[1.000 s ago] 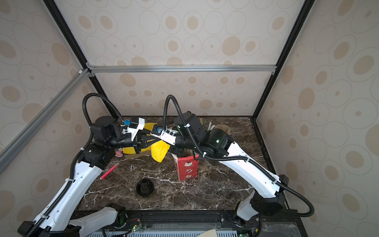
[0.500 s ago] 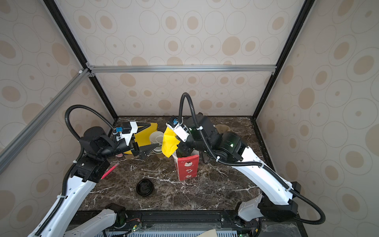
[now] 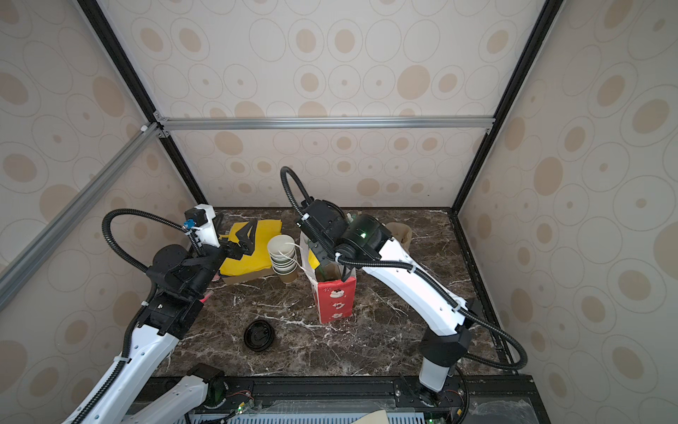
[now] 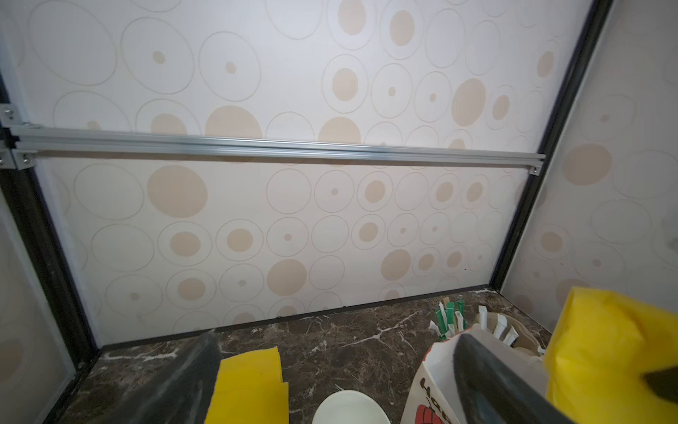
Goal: Pack a coffee takeout order
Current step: Place the napkin in the takeout bag.
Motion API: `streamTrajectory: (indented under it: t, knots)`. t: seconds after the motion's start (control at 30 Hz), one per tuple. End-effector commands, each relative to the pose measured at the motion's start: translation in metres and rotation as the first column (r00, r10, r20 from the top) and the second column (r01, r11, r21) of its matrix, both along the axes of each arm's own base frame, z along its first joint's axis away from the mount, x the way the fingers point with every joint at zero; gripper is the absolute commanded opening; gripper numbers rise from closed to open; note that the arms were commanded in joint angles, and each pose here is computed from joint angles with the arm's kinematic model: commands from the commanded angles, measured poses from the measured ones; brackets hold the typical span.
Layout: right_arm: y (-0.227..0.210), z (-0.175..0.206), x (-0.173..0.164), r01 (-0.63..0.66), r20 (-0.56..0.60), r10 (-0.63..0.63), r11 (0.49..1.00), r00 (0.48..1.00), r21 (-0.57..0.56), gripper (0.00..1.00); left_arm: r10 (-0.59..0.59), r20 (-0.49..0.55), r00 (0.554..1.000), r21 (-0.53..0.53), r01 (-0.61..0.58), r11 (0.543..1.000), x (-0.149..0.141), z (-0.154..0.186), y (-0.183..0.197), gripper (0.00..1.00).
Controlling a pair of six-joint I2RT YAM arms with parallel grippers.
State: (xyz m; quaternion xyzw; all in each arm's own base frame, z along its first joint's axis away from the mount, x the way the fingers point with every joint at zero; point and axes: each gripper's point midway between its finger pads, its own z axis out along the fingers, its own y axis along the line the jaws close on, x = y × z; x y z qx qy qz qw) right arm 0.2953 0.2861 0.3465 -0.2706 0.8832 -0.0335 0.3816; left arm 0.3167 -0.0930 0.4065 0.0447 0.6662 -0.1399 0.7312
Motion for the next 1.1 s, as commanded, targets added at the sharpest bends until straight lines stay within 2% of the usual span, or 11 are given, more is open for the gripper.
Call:
streamTrajectory:
  t: [0.0, 0.23, 0.43, 0.73, 0.87, 0.93, 1.07]
  knots:
    - [0.001, -0.021, 0.007, 0.046, -0.075, -0.045, 0.999, 0.996, 0.016, 0.0, 0.092, 0.02, 0.996, -0.134, -0.089, 0.987, -0.003, 0.01, 0.02, 0.99]
    - [0.004, -0.066, 0.036, 0.135, -0.163, -0.129, 0.991, 0.978, 0.026, 0.0, 0.055, -0.003, 0.998, -0.164, -0.055, 0.985, 0.0, 0.005, 0.013, 0.97]
    - [0.005, -0.104, 0.049, 0.162, -0.206, -0.164, 0.986, 0.965, -0.03, 0.0, 0.056, -0.009, 0.998, -0.15, -0.057, 0.987, 0.001, 0.003, 0.012, 0.97]
    - [0.008, -0.141, 0.058, 0.195, -0.244, -0.205, 0.979, 0.948, -0.063, 0.0, 0.066, -0.032, 0.997, -0.134, -0.07, 0.988, 0.005, -0.004, 0.013, 0.97]
    - [0.007, -0.149, 0.062, 0.213, -0.244, -0.223, 0.975, 0.944, -0.068, 0.11, 0.069, -0.043, 0.997, -0.128, -0.074, 0.989, 0.006, -0.006, 0.013, 0.97]
    - [0.007, -0.15, 0.064, 0.222, -0.245, -0.23, 0.973, 0.942, -0.061, 0.25, 0.066, -0.041, 0.997, -0.128, -0.071, 0.989, 0.006, -0.006, 0.012, 0.98]
    - [0.006, -0.137, 0.064, 0.235, -0.233, -0.236, 0.971, 0.943, -0.033, 0.41, 0.072, -0.043, 0.996, -0.119, -0.077, 0.99, 0.007, -0.007, 0.013, 0.98]
